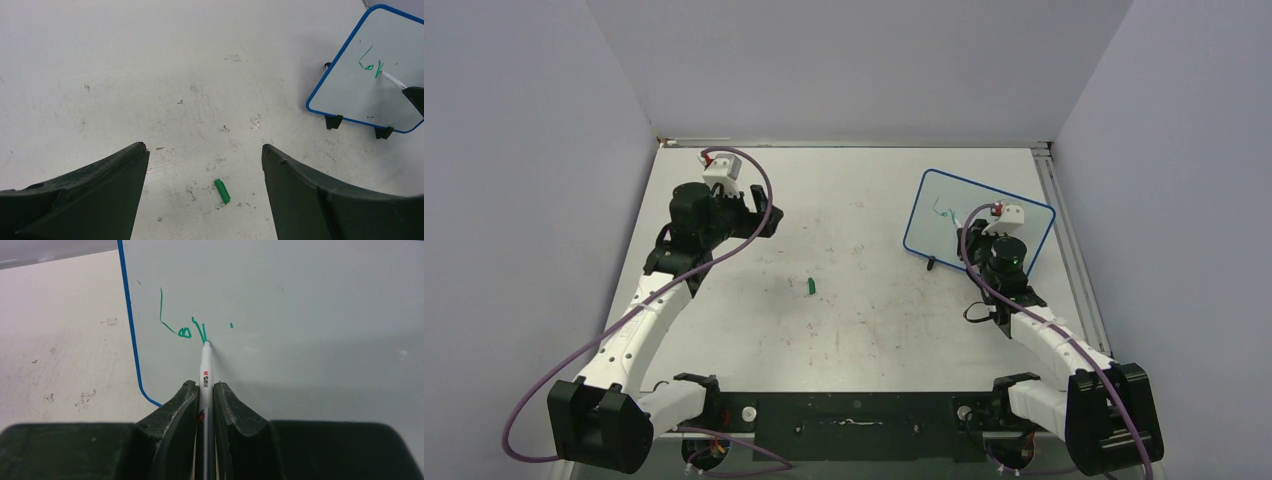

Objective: Write a sentence on the whiteboard

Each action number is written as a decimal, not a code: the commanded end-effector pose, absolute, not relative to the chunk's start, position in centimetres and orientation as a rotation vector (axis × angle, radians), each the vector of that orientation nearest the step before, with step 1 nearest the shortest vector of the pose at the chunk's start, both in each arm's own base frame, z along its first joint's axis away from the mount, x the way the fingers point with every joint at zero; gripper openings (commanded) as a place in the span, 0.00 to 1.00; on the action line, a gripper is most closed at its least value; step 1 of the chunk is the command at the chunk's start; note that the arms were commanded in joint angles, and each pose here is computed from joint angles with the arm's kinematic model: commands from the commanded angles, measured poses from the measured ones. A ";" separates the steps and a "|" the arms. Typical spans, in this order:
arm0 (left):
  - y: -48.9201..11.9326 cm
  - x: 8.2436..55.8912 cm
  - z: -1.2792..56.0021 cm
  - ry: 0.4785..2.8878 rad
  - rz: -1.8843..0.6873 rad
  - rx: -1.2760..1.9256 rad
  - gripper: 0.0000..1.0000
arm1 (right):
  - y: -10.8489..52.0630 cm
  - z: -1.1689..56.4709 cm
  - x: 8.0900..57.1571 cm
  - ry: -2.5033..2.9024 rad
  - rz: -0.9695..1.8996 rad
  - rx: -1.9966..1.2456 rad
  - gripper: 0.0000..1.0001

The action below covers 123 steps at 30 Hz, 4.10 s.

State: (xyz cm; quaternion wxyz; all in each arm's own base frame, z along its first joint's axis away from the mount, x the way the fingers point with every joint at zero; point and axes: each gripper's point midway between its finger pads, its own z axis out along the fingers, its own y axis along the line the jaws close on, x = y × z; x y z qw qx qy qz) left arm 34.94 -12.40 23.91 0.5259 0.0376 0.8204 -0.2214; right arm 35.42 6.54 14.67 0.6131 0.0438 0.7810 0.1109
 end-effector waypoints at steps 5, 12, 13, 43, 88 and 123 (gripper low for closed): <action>-12.5 34.9 25.0 1.924 -0.537 0.110 0.82 | 5.1 17.0 36.4 1.709 0.201 0.156 0.05; -12.5 34.9 25.0 1.922 -0.538 0.112 0.82 | 4.3 16.7 36.1 1.720 0.160 0.193 0.05; -12.5 34.9 25.1 1.920 -0.538 0.112 0.82 | 4.2 16.6 36.0 1.723 0.157 0.195 0.05; -12.6 34.9 25.0 1.922 -0.538 0.114 0.82 | 4.9 18.1 37.2 1.674 0.182 0.167 0.05; -12.6 34.9 25.1 1.920 -0.541 0.115 0.82 | 6.3 17.3 37.4 1.702 0.184 0.105 0.05; -12.6 34.8 25.1 1.918 -0.542 0.116 0.82 | 5.5 14.6 35.3 1.780 0.144 0.159 0.05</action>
